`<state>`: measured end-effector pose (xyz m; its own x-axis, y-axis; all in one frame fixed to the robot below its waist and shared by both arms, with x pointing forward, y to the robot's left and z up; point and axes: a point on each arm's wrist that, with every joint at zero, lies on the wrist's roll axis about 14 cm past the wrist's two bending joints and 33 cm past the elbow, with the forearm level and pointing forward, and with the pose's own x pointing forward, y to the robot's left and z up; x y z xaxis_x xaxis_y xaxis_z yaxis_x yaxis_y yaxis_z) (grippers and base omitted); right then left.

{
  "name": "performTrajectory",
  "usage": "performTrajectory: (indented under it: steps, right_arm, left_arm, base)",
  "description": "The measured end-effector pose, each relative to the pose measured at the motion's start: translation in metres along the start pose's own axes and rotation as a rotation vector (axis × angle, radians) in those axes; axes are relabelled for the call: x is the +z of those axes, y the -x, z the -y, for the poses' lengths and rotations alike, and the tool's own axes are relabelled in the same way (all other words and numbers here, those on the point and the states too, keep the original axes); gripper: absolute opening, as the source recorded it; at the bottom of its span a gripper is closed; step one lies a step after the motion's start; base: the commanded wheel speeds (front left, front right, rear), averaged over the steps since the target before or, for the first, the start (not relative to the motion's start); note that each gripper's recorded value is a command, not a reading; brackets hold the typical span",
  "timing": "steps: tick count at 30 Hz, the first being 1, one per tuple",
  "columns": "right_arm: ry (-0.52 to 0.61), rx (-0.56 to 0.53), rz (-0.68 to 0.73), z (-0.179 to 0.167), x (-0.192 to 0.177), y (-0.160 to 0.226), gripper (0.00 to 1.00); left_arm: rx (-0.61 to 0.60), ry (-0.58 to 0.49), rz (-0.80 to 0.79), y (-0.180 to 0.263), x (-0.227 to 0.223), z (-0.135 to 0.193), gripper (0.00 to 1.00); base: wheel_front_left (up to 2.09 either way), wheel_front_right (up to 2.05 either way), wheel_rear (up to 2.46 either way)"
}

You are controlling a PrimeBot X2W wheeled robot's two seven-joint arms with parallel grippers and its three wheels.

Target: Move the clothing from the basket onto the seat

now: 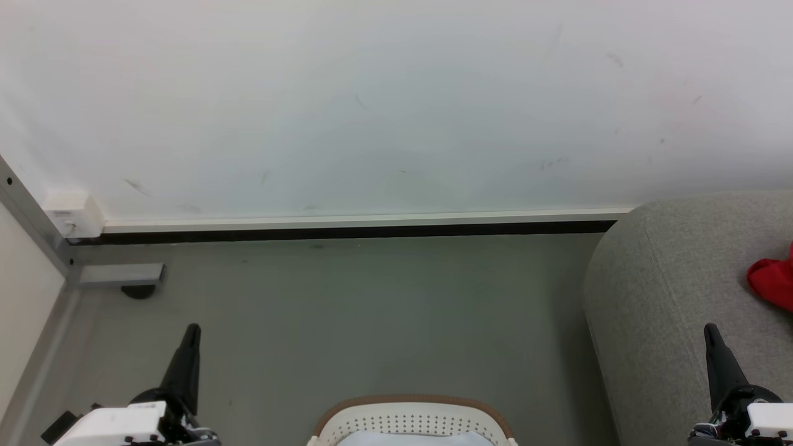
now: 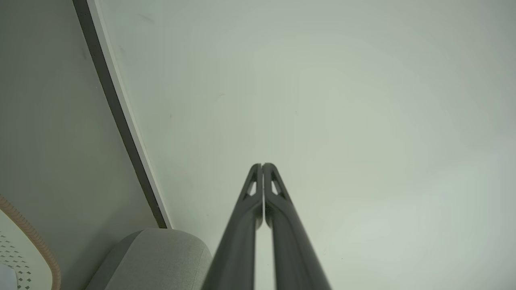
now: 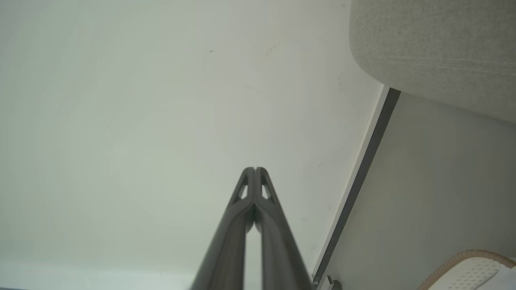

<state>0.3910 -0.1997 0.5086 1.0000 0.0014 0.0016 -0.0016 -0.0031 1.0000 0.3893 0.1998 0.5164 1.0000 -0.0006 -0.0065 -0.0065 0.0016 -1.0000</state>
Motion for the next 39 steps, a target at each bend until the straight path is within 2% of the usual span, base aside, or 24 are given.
performTrajectory:
  steps: [39]
  right_arm:
    - [0.0, 0.001, -0.001, -0.0003, -0.0003, -0.0002, 0.0]
  left_arm:
    - [0.0, 0.0, 0.0, -0.0001, 0.0, 0.0001, 0.0]
  base:
    - [0.0, 0.0, 0.0]
